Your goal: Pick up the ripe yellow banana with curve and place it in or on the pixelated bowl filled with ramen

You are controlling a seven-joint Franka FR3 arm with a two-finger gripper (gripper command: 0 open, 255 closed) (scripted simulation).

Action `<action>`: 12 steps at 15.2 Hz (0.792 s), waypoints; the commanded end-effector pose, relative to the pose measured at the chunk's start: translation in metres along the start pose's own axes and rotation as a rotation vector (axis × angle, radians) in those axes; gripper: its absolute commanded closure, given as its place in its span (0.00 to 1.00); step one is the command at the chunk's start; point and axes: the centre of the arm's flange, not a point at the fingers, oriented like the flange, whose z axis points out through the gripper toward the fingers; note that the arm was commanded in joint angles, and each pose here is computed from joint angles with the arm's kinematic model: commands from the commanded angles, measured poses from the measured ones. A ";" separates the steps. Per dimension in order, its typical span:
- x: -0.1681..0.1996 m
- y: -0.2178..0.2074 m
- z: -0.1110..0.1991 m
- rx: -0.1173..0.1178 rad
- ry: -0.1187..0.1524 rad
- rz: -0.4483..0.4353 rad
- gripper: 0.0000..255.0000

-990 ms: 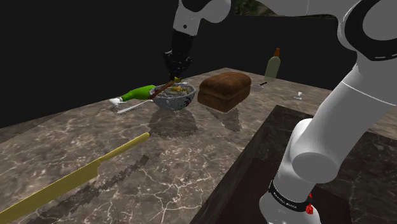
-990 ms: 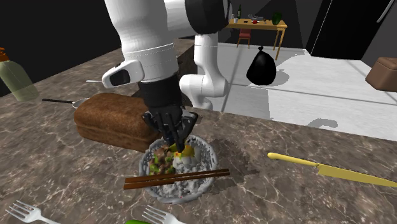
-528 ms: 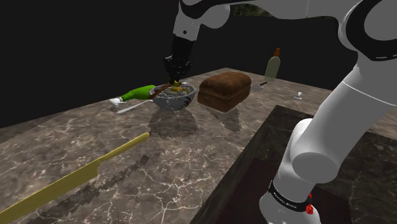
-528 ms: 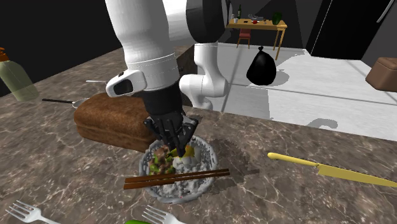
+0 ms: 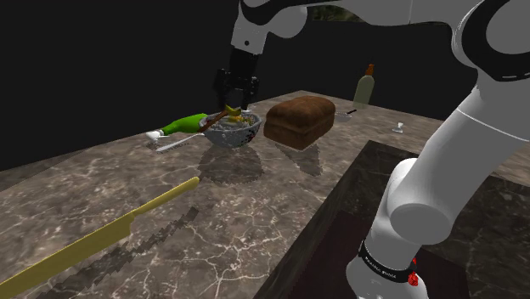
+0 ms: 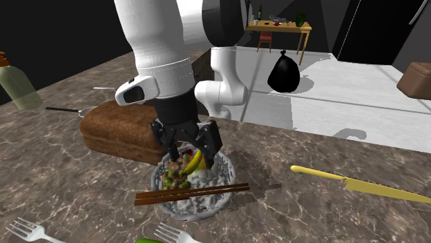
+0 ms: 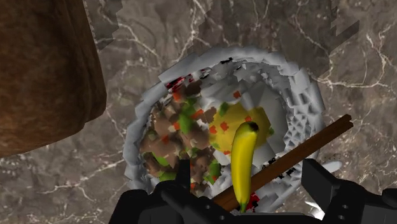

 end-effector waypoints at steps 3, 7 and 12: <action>0.000 0.000 -0.026 0.000 0.000 0.000 0.00; 0.000 0.000 -0.050 0.000 0.000 0.000 0.00; 0.000 0.000 -0.050 0.000 0.000 0.000 0.00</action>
